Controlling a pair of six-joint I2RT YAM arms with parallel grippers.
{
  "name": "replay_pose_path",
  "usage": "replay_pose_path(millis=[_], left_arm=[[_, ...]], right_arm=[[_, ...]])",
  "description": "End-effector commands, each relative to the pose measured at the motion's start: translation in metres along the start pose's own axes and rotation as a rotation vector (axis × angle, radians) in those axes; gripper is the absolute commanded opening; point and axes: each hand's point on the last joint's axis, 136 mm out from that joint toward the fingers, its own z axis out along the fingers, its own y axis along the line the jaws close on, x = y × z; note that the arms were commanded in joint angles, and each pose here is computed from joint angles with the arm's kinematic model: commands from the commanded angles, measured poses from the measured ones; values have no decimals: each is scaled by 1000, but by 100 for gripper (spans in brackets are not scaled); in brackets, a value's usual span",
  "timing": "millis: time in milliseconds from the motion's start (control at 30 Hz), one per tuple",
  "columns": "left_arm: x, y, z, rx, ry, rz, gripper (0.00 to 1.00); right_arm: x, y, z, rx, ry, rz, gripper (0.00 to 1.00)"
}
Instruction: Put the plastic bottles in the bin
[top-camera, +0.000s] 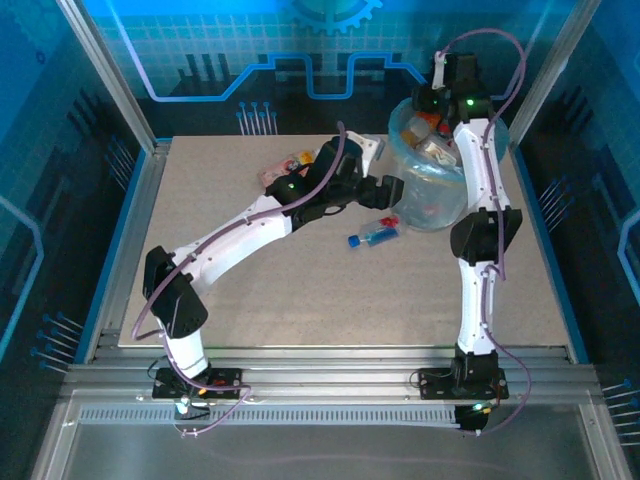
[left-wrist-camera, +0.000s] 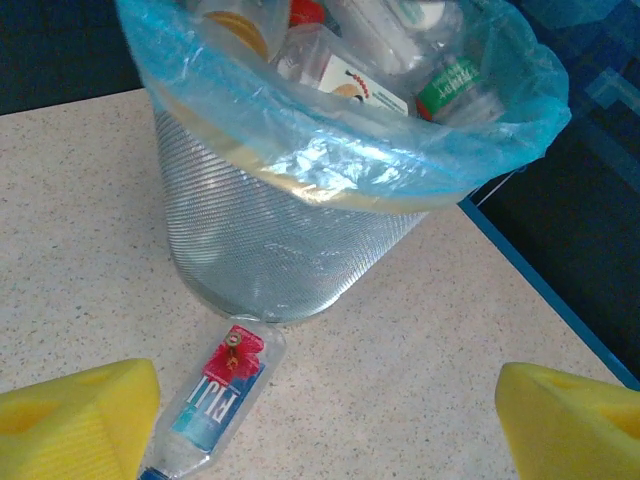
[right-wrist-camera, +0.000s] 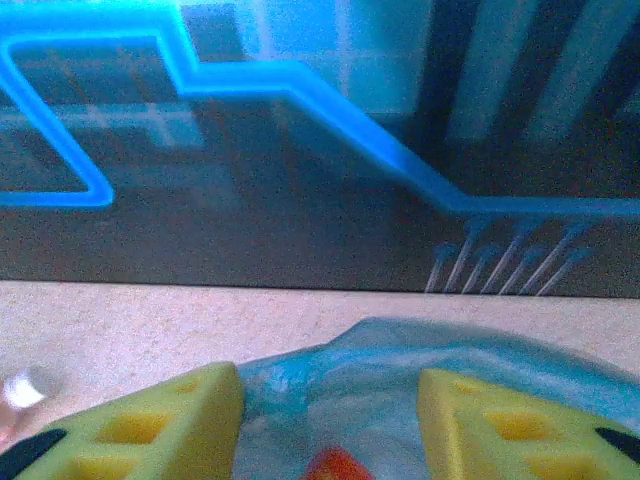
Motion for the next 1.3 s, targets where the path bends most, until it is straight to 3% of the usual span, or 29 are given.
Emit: replay_pose_path(millis=[0,200,400,567,733,900,1100,1267], left_arm=[[-13,-4,-14,5,-49,0,89],[-12,-7,-6,15,-39,-2,89],[-21,-11,-3,29,-53,-1,89],[-30,-9,-6,23,-74,5,89],[-34,-6,-13,10,-87,10,89],[-29,-3,-16,0,-77,7,89],[-16,1,-9,-2,-51,-19,89],[-9,2,-2,8,-36,-36,89]], right_arm=[[60,12,-22,-28,187,4,50],[54,13,-36,-8,138,-33,53],[9,20,-54,-25,82,-67,60],[-33,32,-89,-77,-38,-53,62],[-52,43,-132,-109,-103,-57,62],[-51,15,-163,23,-117,-88,52],[-34,-48,-181,170,-82,-16,24],[-7,-84,-173,246,-15,34,26]])
